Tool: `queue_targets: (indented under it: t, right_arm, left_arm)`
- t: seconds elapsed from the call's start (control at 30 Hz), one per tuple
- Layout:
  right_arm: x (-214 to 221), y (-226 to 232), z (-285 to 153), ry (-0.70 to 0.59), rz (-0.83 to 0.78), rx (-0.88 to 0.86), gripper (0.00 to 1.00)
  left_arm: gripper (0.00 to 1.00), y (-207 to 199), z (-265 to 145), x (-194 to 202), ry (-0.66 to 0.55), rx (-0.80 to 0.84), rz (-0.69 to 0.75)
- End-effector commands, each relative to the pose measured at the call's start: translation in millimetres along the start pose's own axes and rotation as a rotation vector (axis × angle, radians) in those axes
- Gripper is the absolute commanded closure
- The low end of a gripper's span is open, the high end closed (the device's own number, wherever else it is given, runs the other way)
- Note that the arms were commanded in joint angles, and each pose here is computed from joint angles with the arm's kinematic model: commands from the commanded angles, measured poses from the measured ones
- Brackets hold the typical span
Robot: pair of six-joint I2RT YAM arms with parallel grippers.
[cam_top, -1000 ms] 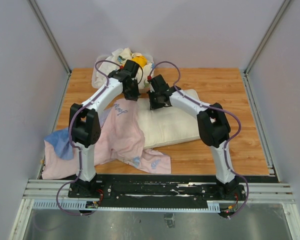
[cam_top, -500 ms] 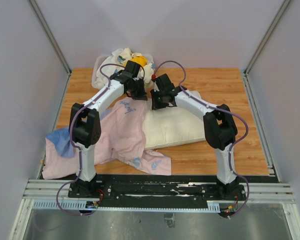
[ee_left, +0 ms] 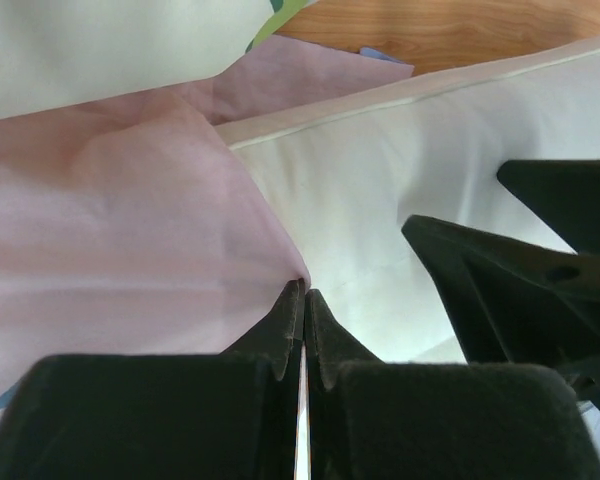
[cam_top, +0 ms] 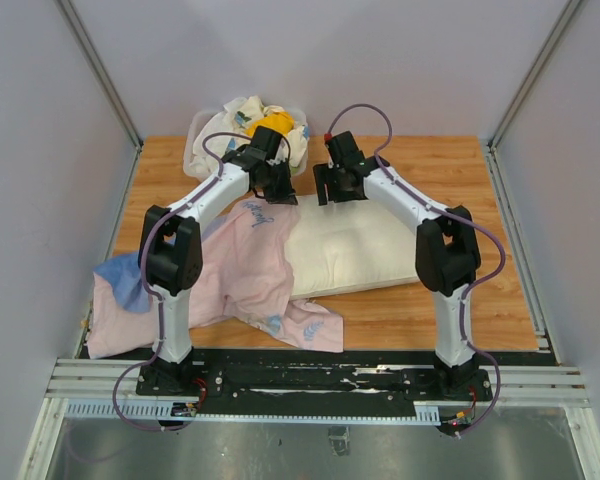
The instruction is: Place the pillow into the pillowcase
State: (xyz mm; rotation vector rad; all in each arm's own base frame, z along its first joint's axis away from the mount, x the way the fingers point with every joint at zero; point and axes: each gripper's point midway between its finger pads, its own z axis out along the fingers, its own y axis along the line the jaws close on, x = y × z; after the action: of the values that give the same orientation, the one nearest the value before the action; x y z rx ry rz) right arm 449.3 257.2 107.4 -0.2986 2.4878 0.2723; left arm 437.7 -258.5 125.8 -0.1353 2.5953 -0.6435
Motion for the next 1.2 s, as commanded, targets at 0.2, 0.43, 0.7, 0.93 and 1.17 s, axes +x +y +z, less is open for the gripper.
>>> queue_targets:
  t: [0.2, 0.43, 0.7, 0.93, 1.17]
  right_arm:
    - [49.6, -14.3, 52.9, 0.201, -0.033, 0.043, 0.23]
    - [100.4, -12.2, 81.6, 0.307, -0.007, 0.002, 0.42]
    - [123.6, -11.4, 85.7, 0.350, 0.011, -0.005, 0.99]
    - [88.5, 6.0, 48.9, 0.258, 0.018, -0.071, 0.99]
    - [22.3, 50.9, -23.4, 0.068, -0.003, -0.257, 0.99]
  left_arm:
    - [1.00, -16.2, -6.4, -3.9, -0.018, 0.059, 0.022]
    - [1.00, -15.0, -4.8, -2.5, -0.014, 0.057, 0.017]
    - [1.00, -14.8, -4.4, -1.1, -0.012, 0.059, 0.010]
    - [1.00, -16.9, -4.5, -1.1, -0.011, 0.068, 0.009]
    - [1.00, -37.6, -15.0, -12.8, -0.018, 0.134, 0.010]
